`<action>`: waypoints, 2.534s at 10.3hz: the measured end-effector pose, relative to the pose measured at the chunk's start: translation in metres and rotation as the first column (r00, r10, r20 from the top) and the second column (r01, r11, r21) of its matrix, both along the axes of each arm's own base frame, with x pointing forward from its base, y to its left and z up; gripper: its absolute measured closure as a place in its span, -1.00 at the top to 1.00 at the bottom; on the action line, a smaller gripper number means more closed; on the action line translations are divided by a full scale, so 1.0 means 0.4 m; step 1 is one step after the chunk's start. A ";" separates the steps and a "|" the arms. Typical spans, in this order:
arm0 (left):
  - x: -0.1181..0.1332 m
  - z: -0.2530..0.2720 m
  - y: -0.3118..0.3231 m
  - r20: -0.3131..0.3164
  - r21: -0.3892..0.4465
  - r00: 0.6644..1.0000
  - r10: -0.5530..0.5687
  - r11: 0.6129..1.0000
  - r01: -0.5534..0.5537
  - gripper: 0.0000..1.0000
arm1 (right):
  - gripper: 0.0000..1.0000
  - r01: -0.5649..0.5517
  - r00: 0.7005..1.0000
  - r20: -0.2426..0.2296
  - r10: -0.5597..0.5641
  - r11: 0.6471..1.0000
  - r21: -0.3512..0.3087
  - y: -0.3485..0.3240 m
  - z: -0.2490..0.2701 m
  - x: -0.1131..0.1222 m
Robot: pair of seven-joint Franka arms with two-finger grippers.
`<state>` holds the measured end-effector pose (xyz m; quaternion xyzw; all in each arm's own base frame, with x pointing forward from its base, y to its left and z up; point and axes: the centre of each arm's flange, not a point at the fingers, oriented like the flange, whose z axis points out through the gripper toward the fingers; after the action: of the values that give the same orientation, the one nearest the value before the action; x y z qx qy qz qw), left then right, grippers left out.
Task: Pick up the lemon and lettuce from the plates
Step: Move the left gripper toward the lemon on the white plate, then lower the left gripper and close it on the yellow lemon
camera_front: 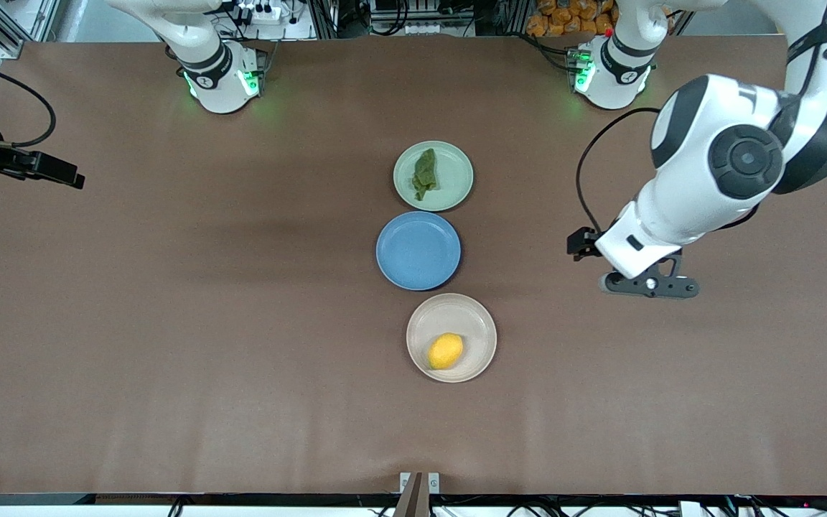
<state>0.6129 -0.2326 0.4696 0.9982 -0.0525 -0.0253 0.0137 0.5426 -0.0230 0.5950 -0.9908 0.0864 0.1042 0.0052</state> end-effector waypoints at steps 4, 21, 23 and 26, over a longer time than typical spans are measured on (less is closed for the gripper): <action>0.030 -0.140 -0.124 0.048 -0.034 0.999 0.011 0.999 -0.009 1.00 | 1.00 -0.003 1.000 -0.011 0.003 1.000 0.001 0.004 -0.005 -0.002; 0.035 -0.643 -0.424 0.290 -0.243 0.954 0.081 0.970 -0.008 1.00 | 1.00 -0.010 0.996 -0.088 0.013 0.999 0.039 0.026 -0.036 -0.022; 0.030 -0.662 -0.434 0.300 -0.251 0.951 0.080 0.968 -0.002 1.00 | 1.00 -0.009 0.998 -0.057 0.011 0.999 0.037 0.025 -0.030 -0.013; 0.035 -0.662 -0.441 0.343 -0.281 0.935 0.094 0.960 0.007 1.00 | 1.00 -0.009 0.999 -0.049 0.011 0.999 0.037 0.025 -0.026 -0.011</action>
<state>0.6267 -0.4090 0.2048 0.9756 -0.0349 0.1619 0.1443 0.5384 -0.0130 0.5844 -0.9881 0.0796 0.1300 0.0207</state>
